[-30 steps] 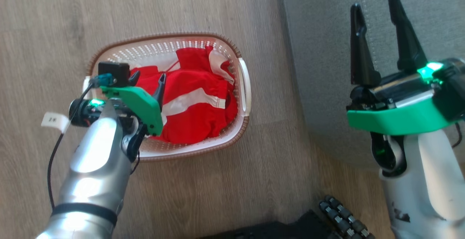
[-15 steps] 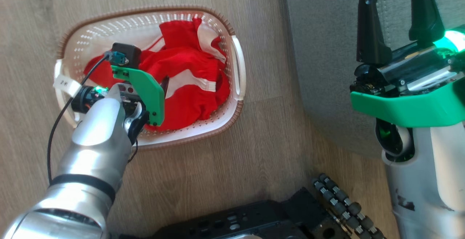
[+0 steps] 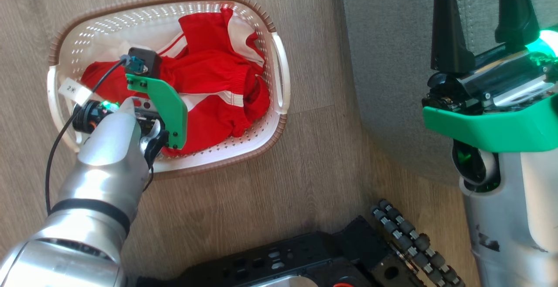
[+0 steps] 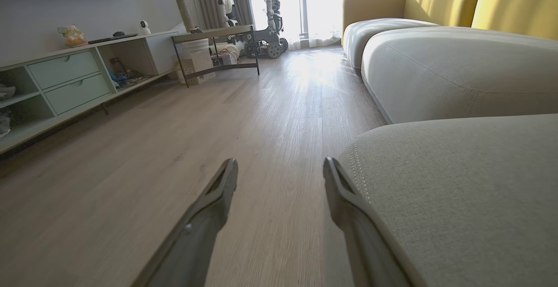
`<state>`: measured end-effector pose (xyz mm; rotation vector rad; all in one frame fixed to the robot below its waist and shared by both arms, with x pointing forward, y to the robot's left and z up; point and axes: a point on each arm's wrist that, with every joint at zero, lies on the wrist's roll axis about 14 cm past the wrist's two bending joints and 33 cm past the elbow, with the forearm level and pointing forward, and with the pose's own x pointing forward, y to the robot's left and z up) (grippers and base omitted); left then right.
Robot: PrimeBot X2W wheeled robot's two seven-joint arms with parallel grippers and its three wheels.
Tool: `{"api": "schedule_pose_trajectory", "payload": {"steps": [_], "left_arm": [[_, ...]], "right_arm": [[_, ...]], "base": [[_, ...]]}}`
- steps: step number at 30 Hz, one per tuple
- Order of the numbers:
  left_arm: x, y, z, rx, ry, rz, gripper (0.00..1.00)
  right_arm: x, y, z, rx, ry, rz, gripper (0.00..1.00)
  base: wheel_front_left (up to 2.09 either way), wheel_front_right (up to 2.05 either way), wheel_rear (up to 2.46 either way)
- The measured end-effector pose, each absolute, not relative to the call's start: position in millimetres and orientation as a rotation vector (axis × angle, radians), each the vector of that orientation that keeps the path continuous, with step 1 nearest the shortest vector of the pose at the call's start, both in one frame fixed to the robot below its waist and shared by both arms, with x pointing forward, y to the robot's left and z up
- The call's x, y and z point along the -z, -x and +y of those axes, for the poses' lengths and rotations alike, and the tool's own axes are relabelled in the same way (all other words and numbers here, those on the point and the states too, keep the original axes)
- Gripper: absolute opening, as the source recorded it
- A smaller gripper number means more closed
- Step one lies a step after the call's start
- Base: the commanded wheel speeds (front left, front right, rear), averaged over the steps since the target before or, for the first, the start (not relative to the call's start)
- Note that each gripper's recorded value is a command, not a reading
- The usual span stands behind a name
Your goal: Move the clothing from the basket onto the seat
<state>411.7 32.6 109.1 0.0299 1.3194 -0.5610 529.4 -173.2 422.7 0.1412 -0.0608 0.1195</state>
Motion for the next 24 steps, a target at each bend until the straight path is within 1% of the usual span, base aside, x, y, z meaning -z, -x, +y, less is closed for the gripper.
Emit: {"api": "schedule_pose_trajectory", "payload": {"steps": [8, 13, 19, 24], "left_arm": [[-124, -422, 28, 0.546, 0.011, 1.257, 0.00], [-150, -433, 18, 0.551, 0.052, 1.149, 0.00], [-188, -430, 13, 0.559, 0.089, 1.035, 0.00], [-241, -446, 4, 0.575, 0.134, 0.856, 0.00]], "right_arm": [[-432, -529, -171, -0.125, -0.145, -0.077, 1.00], [-452, -525, -172, -0.123, -0.155, -0.109, 1.00], [-484, -512, -172, -0.120, -0.158, -0.159, 1.00], [-506, -495, -169, -0.125, -0.170, -0.185, 1.00]], "base": [[0.00, 0.00, 0.00], [0.00, 0.00, 0.00], [0.00, 0.00, 0.00], [0.00, 0.00, 0.00]]}}
